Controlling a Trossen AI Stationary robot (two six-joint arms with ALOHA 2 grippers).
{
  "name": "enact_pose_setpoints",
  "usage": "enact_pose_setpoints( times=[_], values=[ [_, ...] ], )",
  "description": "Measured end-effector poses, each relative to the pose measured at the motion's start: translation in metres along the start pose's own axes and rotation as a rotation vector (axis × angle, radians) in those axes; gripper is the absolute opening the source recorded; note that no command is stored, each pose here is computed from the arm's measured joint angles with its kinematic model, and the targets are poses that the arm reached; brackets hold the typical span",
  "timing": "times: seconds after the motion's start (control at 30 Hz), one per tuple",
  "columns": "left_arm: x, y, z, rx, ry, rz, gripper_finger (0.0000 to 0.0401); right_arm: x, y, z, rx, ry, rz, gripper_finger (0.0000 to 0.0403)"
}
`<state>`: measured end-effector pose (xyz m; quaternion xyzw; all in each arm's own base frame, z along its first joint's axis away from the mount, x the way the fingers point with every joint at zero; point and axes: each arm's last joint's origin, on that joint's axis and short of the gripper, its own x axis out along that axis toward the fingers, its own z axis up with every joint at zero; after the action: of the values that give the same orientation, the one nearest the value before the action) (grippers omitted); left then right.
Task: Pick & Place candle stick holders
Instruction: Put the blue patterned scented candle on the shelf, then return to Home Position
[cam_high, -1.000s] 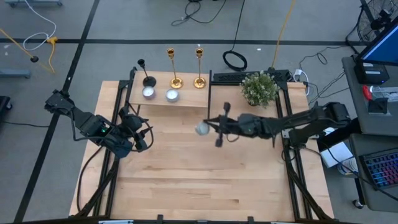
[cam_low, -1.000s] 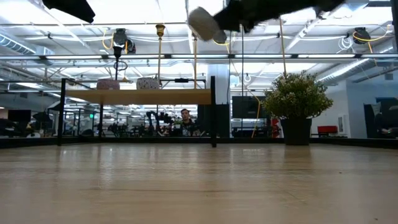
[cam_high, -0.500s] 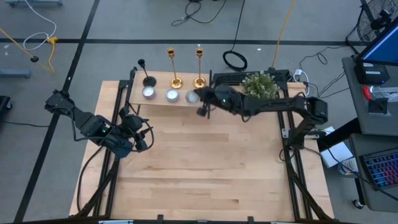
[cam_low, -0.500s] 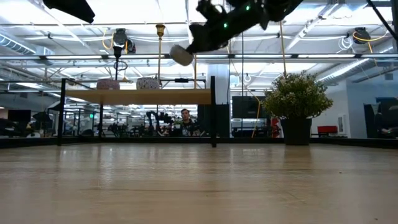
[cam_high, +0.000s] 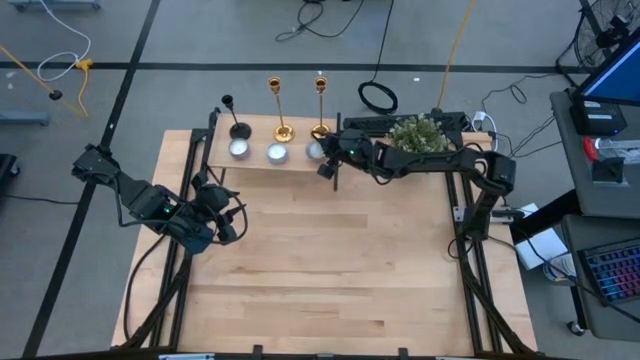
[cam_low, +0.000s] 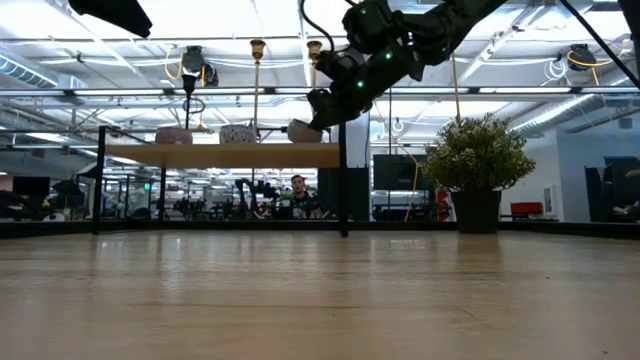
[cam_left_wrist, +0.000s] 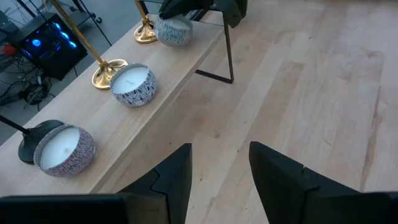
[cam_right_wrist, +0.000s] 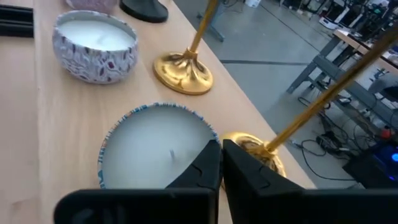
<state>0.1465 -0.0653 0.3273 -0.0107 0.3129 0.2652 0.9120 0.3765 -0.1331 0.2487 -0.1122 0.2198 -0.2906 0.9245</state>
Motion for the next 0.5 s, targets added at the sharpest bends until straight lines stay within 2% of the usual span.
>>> enact_pose_setpoints(
  times=[0.2, 0.5],
  values=[
    [0.0, 0.0, 0.0, -0.001, 0.001, -0.001, 0.0163, -0.0025, -0.0009, 0.0012, -0.012, 0.005, 0.003, 0.0013],
    [0.0, -0.0001, 0.0, -0.022, 0.001, -0.001, 0.0163, -0.0026, -0.0006, 0.0003, -0.016, 0.015, 0.005, 0.0062]
  ],
)
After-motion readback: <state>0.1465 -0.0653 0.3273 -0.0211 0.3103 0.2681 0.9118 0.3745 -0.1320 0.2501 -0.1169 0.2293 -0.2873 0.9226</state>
